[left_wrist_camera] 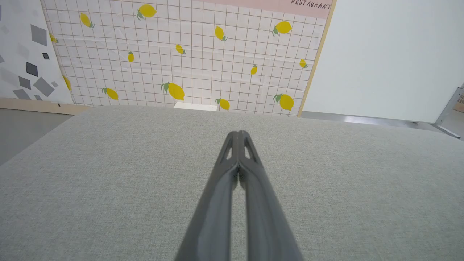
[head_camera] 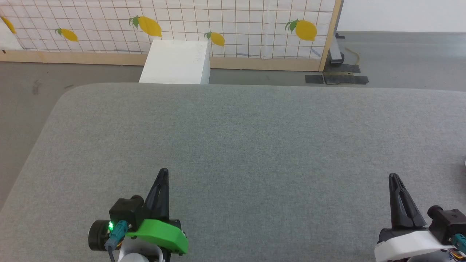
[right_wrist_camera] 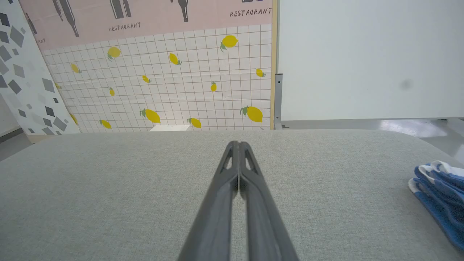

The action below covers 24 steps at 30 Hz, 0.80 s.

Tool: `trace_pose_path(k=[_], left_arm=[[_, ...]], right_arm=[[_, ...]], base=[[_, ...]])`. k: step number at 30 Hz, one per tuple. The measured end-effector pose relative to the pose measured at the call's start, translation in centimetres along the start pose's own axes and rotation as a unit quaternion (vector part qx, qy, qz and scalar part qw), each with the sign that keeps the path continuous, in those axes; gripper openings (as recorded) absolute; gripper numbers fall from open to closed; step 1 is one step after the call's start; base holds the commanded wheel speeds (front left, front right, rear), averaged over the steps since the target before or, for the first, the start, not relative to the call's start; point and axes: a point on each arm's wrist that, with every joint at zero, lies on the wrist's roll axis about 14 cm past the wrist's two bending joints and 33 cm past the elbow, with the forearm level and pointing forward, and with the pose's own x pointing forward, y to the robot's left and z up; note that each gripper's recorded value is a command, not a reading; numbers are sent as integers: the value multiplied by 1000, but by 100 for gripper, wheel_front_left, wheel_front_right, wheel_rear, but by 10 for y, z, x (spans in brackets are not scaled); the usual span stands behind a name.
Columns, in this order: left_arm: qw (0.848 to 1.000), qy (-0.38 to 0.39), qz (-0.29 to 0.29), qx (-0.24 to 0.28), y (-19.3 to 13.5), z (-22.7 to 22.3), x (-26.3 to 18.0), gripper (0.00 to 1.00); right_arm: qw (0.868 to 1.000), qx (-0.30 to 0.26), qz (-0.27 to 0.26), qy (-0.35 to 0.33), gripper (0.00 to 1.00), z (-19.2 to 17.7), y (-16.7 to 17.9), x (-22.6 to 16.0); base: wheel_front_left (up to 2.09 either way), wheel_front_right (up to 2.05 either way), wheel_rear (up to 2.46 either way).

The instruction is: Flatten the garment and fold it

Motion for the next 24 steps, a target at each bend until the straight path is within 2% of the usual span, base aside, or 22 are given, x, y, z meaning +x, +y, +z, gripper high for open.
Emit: trace_pose_path(k=[24], left_arm=[[1000,6,2,14,3,3,3,0]], right_arm=[[1000,-6,7,16,0,-3,4,0]], base=[[0,0,0]])
